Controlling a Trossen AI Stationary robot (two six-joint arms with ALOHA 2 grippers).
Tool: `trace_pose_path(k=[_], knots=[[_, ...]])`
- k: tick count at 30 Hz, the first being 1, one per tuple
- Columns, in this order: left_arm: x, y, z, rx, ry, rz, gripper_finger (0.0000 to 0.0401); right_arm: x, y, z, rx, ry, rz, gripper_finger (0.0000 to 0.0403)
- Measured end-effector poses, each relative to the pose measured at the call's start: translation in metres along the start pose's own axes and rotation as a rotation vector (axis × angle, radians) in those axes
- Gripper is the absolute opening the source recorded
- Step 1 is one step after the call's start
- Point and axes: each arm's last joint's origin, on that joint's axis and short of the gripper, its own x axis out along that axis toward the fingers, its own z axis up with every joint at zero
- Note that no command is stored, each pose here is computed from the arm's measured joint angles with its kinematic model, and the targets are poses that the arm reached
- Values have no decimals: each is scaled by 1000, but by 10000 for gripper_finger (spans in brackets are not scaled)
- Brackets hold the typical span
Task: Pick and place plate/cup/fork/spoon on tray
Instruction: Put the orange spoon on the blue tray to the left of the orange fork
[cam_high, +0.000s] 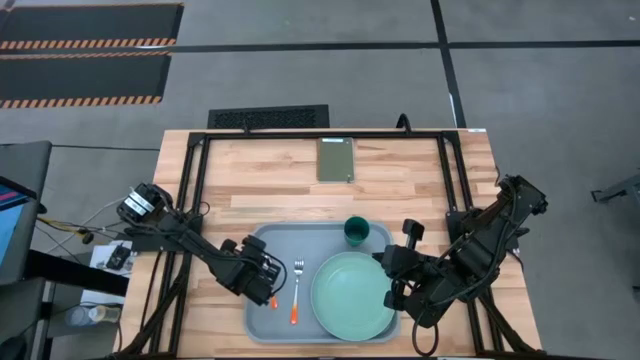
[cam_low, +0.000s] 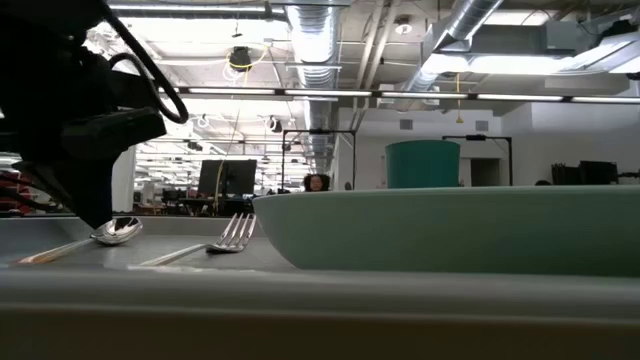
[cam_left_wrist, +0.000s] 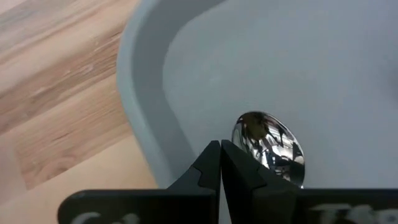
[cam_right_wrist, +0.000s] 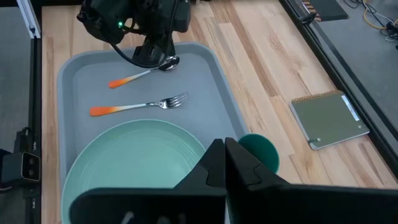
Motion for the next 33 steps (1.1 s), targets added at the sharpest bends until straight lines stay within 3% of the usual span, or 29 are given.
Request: trace_pose_path(k=[33], knots=[[6,-11,12,-9,-20,-76,0,0,0,0,-18,0,-1,8]])
